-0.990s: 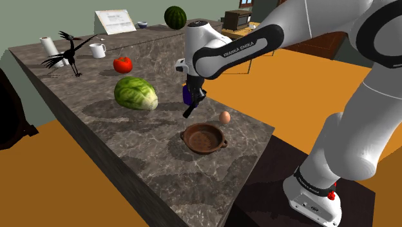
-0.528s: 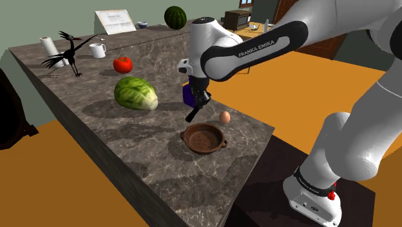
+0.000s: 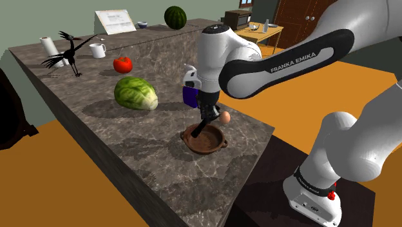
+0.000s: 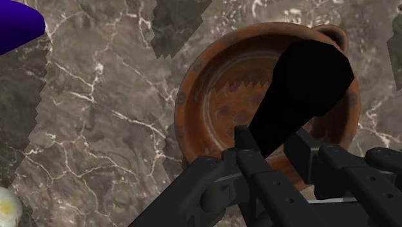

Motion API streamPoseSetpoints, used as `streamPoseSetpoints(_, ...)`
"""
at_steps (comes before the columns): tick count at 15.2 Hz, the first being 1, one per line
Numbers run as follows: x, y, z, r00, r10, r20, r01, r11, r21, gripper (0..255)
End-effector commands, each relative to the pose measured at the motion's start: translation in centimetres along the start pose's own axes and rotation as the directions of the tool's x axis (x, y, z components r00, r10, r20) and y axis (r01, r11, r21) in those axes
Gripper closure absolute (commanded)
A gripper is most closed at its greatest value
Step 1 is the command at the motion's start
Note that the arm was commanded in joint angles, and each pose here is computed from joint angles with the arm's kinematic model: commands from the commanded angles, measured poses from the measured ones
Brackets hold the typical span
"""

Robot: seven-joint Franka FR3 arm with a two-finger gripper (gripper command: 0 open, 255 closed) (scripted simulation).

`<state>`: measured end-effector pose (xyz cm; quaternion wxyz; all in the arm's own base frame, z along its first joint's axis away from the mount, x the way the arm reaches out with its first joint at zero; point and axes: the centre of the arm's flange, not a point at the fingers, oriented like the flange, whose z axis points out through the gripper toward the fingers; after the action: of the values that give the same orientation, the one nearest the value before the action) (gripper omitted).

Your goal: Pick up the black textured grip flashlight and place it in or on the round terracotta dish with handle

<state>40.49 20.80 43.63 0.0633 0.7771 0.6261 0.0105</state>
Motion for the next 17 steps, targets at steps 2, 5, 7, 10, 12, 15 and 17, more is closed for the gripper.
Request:
streamPoseSetpoints(2, 0.2, -0.8, 1.1, 1.000, 0.001, 0.000, -0.001, 1.000, 0.000, 255)
streamPoseSetpoints(5, 0.3, -1.0, 2.7, 1.000, 0.001, 0.000, -0.001, 1.000, 0.000, 255)
streamPoseSetpoints(7, 0.3, -1.1, 3.7, 1.000, 0.001, 0.000, -0.001, 1.000, 0.000, 255)
streamPoseSetpoints(10, 0.4, -1.3, 5.3, 1.000, 0.001, 0.000, -0.001, 1.000, 0.000, 255)
streamPoseSetpoints(12, 0.5, -1.4, 6.3, 1.000, 0.001, 0.000, -0.001, 1.000, 0.000, 255)
streamPoseSetpoints(15, 0.5, -1.5, 7.0, 1.000, 0.001, 0.000, -0.001, 1.000, 0.000, 255)
streamPoseSetpoints(17, 0.5, -1.5, 7.0, 1.000, 0.001, 0.000, -0.001, 1.000, 0.000, 255)
